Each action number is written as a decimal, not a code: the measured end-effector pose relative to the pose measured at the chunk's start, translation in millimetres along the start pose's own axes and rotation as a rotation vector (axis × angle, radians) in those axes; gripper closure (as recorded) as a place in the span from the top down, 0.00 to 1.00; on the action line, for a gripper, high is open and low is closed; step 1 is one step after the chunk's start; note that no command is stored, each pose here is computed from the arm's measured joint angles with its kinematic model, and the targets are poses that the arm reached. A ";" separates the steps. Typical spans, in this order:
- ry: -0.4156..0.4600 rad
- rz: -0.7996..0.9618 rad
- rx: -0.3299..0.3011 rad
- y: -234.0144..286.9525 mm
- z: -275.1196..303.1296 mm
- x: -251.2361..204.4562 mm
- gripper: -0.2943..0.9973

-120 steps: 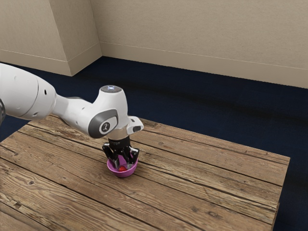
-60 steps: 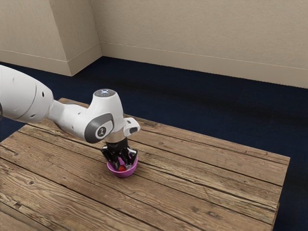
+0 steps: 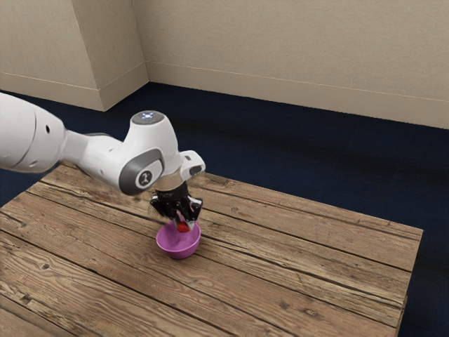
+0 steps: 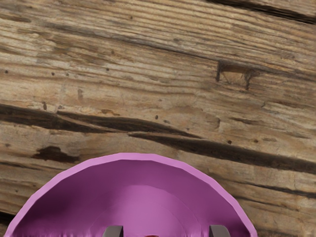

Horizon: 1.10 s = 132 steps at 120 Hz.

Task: Take strawberry from the bowl

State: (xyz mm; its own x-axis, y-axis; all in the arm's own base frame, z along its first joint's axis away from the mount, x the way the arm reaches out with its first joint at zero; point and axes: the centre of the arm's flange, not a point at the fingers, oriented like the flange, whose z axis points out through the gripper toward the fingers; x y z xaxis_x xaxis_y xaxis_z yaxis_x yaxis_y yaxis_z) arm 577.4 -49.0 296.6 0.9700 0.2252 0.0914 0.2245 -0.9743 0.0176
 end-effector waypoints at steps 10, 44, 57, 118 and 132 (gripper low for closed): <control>0.033 0.025 -0.014 17.9 -20.7 -2.8 0.31; 0.023 0.089 -0.091 86.5 -11.6 -2.7 0.31; -0.022 0.094 -0.113 106.1 29.0 8.1 0.30; 0.131 0.160 -0.104 124.7 -120.7 15.7 0.72; 0.205 0.185 -0.063 126.6 -212.0 39.7 0.74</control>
State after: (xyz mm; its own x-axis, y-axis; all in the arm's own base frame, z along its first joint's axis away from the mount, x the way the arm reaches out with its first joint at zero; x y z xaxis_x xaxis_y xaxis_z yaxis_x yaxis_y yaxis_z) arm 624.6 -164.1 513.6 0.9535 0.0448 0.2982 0.0332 -0.9985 0.0436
